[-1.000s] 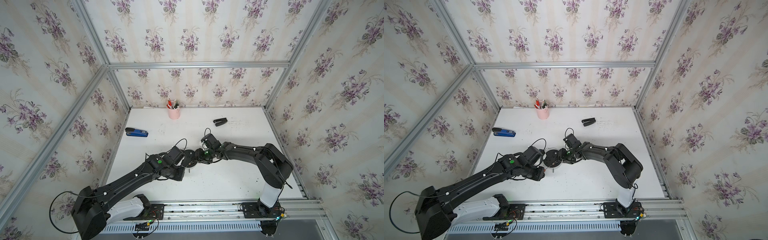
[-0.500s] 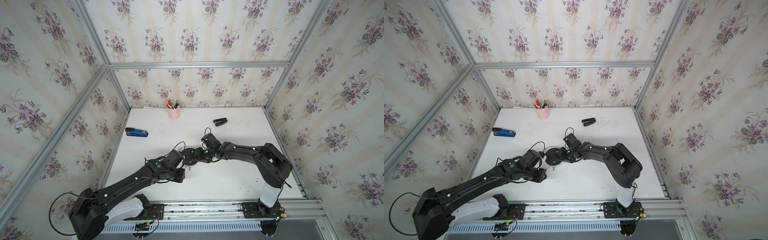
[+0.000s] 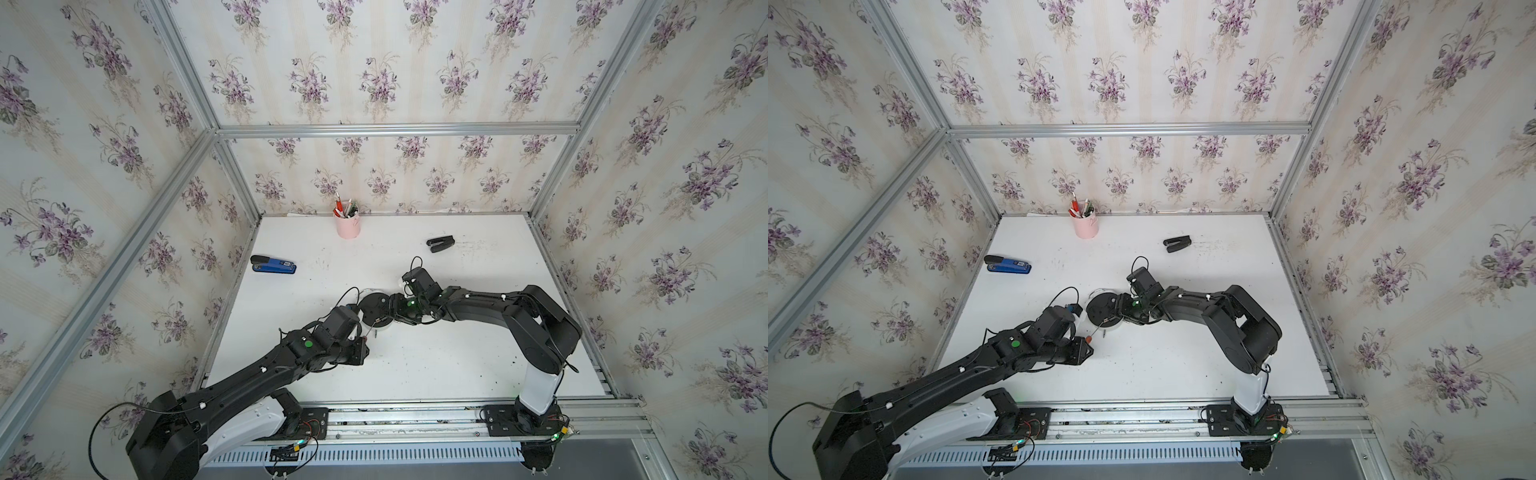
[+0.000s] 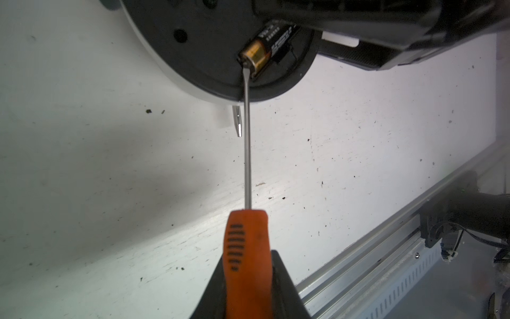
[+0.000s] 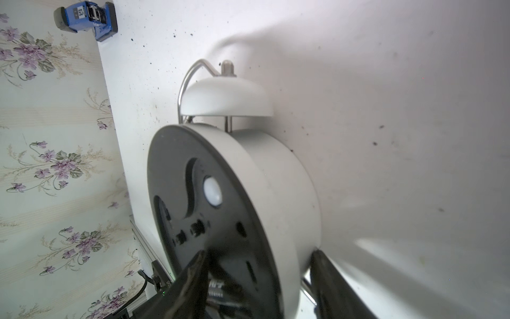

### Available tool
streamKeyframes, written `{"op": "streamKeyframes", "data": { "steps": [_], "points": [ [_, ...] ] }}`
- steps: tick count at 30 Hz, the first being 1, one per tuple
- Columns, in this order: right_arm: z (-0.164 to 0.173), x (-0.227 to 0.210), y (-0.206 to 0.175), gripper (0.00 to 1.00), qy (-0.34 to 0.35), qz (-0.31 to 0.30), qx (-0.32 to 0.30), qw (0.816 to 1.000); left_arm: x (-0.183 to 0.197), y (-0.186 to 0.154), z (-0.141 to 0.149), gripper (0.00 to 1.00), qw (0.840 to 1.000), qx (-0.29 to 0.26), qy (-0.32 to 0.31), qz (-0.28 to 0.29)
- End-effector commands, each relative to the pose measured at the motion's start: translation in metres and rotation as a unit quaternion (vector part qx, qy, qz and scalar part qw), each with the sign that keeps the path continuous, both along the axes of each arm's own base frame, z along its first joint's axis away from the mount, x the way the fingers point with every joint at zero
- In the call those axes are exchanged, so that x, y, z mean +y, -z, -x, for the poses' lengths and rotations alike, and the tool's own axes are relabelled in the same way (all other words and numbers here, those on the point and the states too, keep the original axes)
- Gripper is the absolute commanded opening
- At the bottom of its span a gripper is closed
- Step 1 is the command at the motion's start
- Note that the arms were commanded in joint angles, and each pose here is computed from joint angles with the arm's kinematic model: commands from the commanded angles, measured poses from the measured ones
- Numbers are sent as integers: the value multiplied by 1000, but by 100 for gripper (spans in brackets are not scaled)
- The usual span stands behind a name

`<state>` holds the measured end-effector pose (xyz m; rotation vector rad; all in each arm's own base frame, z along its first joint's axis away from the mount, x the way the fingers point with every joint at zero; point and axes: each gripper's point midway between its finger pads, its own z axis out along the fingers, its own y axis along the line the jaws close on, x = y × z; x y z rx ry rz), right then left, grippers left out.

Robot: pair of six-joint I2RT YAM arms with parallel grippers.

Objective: Remove the battery from the alarm
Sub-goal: Release the battery from the alarm.

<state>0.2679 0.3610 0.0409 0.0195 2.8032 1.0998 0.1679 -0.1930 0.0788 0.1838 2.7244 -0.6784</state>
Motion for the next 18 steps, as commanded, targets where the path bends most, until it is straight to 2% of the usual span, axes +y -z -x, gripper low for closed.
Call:
{"op": "streamKeyframes", "data": {
  "steps": [1, 18],
  "points": [
    [27, -10, 23, 59, -13, 34, 65, 997, -23, -24, -21, 0, 997, -55, 10, 58],
    [36, -7, 35, 60, -20, 46, 83, 995, -38, -58, -31, 0, 988, -102, 17, 118]
  ]
}}
